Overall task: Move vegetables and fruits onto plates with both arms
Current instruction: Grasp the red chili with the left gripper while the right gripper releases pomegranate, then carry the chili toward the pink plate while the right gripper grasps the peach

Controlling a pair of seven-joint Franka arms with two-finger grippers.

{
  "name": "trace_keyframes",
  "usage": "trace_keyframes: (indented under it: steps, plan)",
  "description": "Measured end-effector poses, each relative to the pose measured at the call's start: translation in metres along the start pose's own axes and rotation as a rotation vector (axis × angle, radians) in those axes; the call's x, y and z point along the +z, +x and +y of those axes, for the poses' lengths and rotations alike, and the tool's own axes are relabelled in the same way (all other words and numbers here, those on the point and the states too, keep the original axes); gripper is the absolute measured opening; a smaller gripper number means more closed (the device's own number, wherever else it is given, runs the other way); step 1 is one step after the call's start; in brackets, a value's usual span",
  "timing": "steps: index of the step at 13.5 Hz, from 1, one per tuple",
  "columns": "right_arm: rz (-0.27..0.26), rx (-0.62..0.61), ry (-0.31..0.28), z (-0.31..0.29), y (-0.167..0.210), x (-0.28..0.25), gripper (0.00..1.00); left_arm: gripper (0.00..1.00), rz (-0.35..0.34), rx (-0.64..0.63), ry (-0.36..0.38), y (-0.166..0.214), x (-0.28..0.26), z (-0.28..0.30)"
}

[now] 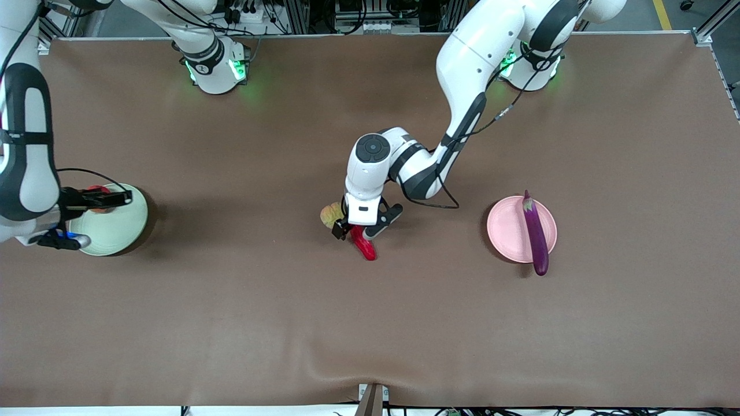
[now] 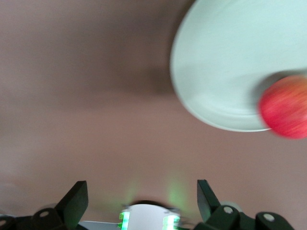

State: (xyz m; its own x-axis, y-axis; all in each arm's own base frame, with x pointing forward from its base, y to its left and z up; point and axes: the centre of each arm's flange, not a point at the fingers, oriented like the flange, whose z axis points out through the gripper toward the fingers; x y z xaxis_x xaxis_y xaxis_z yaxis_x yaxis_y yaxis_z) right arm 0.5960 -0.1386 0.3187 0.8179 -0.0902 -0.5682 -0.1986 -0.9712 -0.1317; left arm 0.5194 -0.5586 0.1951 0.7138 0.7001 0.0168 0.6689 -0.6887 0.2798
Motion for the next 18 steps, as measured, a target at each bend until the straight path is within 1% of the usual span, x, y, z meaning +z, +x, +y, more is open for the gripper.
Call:
trace_keyframes:
  steps: [3,6,7,9,10,11,12,13,15,16,18]
  plan:
    - [-0.021,0.067,0.03,-0.034,0.001,0.004,1.0,1.0,0.02,-0.009,-0.011,0.014,0.012,-0.001]
    - [-0.042,0.134,0.068,-0.062,0.0,0.007,1.0,0.7,0.034,-0.013,-0.006,0.022,0.019,-0.004]
    - [-0.046,0.159,0.07,-0.074,-0.002,0.007,1.0,0.58,0.034,-0.013,-0.006,0.022,0.02,-0.005]
    - [-0.051,0.204,0.064,-0.104,-0.005,0.007,1.0,0.38,0.035,-0.014,-0.017,0.023,0.017,-0.001]
    - [-0.053,0.221,0.07,-0.118,-0.006,0.007,1.0,0.33,0.037,-0.015,-0.029,0.025,0.012,0.003]
    - [-0.059,0.238,0.09,-0.129,-0.008,0.007,1.0,0.33,0.041,-0.017,-0.035,0.028,0.005,0.008]
    - [-0.064,0.252,0.112,-0.138,-0.009,0.007,1.0,0.33,0.048,-0.012,-0.021,0.033,-0.004,0.012]
    - [-0.071,0.265,0.132,-0.145,-0.009,0.007,1.0,0.33,0.055,0.012,0.012,0.04,-0.014,0.013]
    - [-0.087,0.302,0.171,-0.167,-0.011,0.008,1.0,0.33,0.062,0.094,0.102,0.058,-0.034,0.013]
    - [-0.085,0.326,0.186,-0.183,-0.012,0.008,1.0,0.33,0.061,0.135,0.148,0.07,-0.045,0.011]
    - [-0.049,0.377,0.186,-0.226,-0.013,0.014,1.0,0.33,0.05,0.22,0.235,0.1,-0.066,0.006]
